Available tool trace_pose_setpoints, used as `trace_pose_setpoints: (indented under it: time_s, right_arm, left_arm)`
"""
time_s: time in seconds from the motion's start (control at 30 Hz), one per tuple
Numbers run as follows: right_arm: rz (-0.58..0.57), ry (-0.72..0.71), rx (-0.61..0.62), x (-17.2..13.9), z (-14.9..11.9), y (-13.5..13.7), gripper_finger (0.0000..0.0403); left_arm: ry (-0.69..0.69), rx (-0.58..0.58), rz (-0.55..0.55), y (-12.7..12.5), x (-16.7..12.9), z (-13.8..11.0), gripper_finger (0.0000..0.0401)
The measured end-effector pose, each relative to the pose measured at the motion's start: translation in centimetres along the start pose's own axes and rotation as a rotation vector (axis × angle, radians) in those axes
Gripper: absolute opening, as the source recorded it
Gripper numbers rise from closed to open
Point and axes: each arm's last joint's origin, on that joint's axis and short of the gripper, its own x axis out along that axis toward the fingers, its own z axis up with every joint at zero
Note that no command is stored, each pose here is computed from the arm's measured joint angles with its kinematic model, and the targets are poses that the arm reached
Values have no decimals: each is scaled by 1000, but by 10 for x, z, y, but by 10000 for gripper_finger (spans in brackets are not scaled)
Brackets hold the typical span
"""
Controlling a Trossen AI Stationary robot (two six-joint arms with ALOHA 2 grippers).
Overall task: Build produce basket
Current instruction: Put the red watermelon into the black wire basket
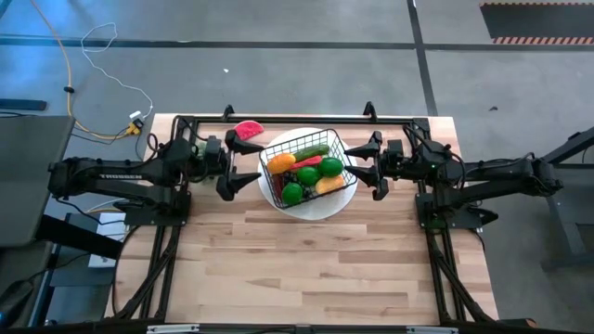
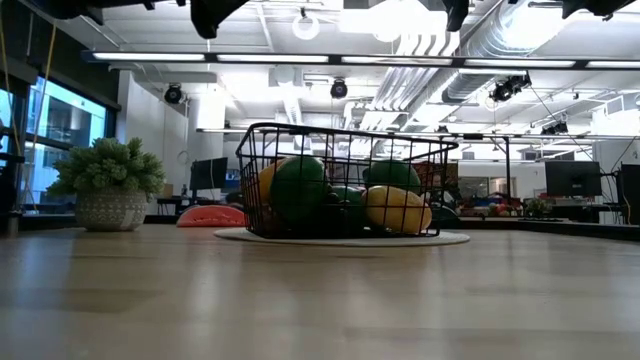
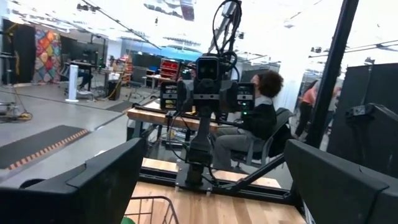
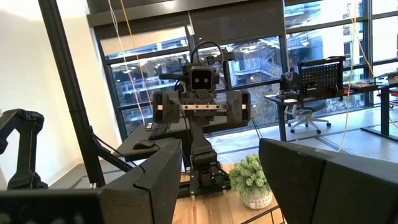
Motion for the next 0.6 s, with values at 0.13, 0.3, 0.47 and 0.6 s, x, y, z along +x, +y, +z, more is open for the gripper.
trace_pose_setpoints:
  time_s: [0.13,0.3,0.47,0.6]
  right_arm:
    - [0,0,0,0,0,0,197]
    - [0,0,0,0,0,0,197]
    - [0,0,0,0,0,0,197]
    - [0,0,0,0,0,0,197]
  left_arm:
    - [-4,1,23,1,0,0,379]
    - [-4,1,25,1,0,0,379]
    - [-11,-31,50,1,0,0,379]
    - [-54,-138,276,8,3,14,378]
